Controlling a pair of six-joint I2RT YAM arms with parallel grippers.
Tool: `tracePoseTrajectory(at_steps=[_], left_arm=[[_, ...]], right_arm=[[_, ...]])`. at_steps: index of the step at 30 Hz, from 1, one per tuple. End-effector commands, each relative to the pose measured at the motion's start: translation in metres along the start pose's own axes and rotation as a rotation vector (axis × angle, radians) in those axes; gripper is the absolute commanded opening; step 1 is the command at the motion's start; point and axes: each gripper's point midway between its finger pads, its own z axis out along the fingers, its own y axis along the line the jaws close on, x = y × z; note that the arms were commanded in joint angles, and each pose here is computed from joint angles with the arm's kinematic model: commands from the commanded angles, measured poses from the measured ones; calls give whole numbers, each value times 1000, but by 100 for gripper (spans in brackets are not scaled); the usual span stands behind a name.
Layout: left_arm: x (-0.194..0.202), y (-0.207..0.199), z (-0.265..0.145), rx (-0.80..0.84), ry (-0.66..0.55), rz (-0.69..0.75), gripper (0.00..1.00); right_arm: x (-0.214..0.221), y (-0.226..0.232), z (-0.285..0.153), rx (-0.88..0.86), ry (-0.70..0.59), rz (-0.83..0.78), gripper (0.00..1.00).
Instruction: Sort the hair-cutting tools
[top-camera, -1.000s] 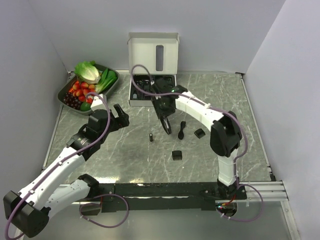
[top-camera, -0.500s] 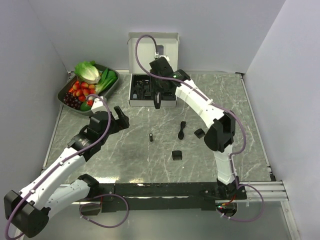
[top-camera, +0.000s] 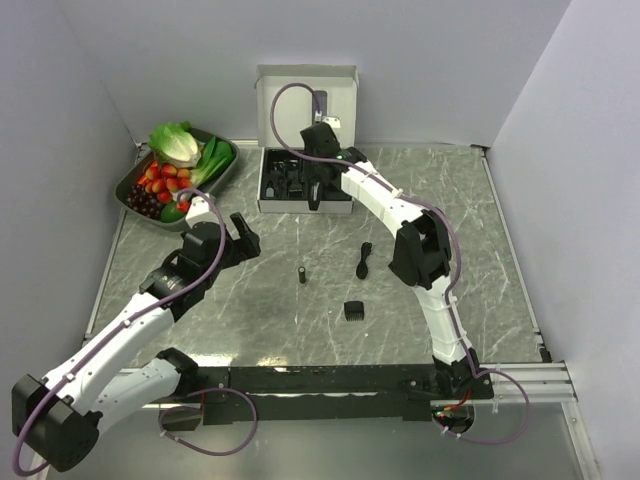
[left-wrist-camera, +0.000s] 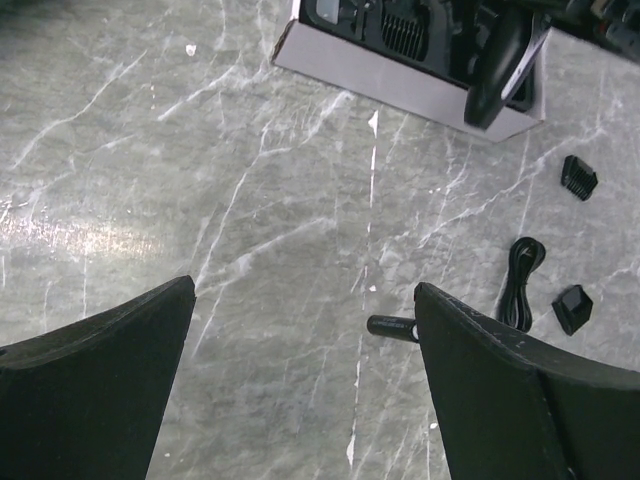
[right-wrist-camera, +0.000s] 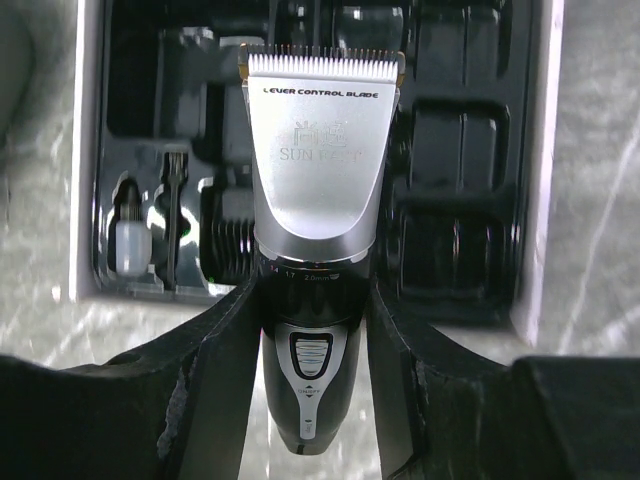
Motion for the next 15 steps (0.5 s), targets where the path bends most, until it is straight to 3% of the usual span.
tracePoseTrajectory(at_steps=[1, 9, 15], left_arm=[[-4, -9, 4, 22, -11, -9, 97], [-1, -9, 11, 7, 2, 3, 97], [0, -7, 15, -12, 8, 10, 97]], right_arm=[[-75, 7, -3, -74, -198, 85, 0], [-96, -2, 17, -112, -231, 113, 0], [-86, -2, 36, -112, -213, 94, 0]])
